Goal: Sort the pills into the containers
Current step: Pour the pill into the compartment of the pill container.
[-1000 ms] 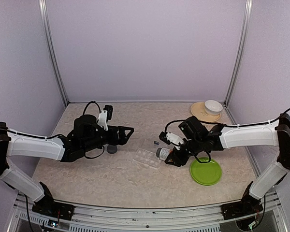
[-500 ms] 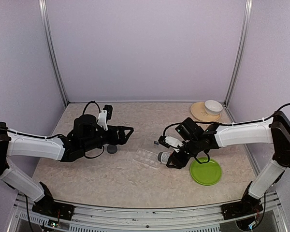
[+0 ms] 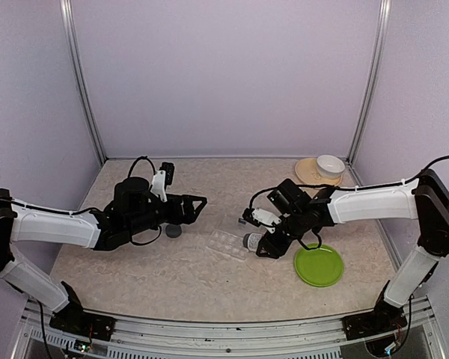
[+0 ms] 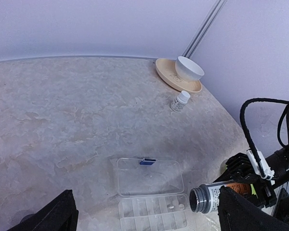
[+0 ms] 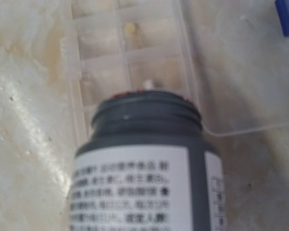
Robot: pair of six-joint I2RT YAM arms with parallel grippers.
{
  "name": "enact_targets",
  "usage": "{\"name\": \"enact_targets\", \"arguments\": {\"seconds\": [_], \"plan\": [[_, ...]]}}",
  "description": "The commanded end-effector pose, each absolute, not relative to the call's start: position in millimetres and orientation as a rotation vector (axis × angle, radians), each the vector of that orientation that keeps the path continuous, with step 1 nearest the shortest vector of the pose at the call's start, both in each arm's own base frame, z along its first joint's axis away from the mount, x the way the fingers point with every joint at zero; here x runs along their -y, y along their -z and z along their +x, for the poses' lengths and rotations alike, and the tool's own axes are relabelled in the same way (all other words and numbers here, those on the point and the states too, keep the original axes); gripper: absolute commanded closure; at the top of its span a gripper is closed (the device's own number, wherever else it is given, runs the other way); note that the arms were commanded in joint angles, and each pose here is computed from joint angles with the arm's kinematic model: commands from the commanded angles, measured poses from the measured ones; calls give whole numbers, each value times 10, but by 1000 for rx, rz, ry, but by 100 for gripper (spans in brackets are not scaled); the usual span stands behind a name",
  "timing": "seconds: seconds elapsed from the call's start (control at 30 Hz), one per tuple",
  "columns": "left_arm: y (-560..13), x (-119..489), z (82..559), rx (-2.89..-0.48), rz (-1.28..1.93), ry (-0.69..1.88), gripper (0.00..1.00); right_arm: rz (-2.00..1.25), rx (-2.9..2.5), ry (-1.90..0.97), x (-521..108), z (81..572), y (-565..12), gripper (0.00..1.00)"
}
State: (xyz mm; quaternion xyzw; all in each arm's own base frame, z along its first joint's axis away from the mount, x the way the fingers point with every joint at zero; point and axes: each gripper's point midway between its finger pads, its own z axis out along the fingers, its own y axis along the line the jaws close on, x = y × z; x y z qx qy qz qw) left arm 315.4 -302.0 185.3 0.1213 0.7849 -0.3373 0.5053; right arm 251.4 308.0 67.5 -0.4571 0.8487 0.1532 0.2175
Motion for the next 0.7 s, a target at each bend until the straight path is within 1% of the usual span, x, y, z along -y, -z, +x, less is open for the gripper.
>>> {"name": "enact_targets", "arguments": {"seconds": [0.0,0.67], "plan": [[-1931,3002,3165,-1866,289,820,1,-1272,-2361,-387,-3069,2571,-672,100],[-1901,2998,3155,-1869,287,825,1,-1276,-2383,-353,-3034,2585,-737,100]]}}
